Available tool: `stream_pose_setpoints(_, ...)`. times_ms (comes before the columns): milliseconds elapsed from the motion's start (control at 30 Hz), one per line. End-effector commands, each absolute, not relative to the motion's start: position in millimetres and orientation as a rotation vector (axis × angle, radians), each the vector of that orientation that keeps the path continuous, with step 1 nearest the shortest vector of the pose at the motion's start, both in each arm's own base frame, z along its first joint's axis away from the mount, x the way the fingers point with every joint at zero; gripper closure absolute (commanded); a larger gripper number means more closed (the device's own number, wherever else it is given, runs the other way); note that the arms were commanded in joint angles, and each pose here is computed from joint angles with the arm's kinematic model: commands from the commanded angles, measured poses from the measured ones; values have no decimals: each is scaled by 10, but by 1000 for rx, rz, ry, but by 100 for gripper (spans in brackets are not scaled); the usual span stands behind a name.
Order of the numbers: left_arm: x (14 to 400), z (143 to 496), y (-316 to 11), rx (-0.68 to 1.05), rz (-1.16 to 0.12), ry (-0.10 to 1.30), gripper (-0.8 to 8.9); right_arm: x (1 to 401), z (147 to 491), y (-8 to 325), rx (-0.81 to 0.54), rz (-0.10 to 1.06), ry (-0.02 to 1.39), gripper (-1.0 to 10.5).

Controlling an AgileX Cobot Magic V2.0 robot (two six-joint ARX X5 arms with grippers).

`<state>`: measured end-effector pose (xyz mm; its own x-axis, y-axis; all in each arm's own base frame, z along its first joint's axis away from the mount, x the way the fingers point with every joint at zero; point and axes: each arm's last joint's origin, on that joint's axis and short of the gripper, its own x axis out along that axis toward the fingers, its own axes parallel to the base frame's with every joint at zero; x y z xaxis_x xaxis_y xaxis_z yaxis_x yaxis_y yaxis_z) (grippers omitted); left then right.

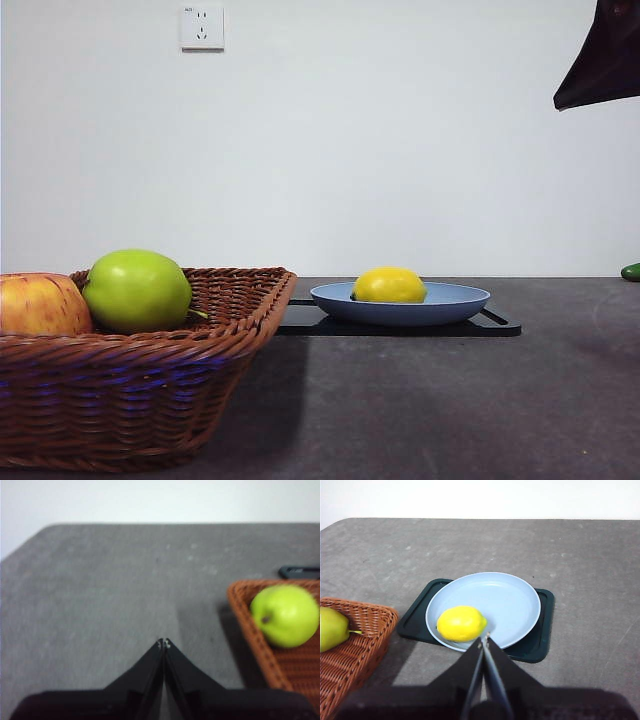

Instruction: Take the lemon from the basket,put the lemon in the plate,hand out the plate

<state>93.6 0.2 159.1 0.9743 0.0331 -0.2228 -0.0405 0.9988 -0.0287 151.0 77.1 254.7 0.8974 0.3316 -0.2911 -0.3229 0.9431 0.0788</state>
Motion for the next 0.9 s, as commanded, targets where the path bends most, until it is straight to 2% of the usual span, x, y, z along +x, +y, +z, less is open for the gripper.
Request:
stream_pose_setpoints(33, 951, 1544, 20, -57, 59, 214, 805, 1519, 2582, 780, 42, 338, 293, 936)
stream_pose_setpoints(900, 971, 1469, 39, -80, 63, 190, 805, 1518, 2582, 779, 42, 338, 292, 936)
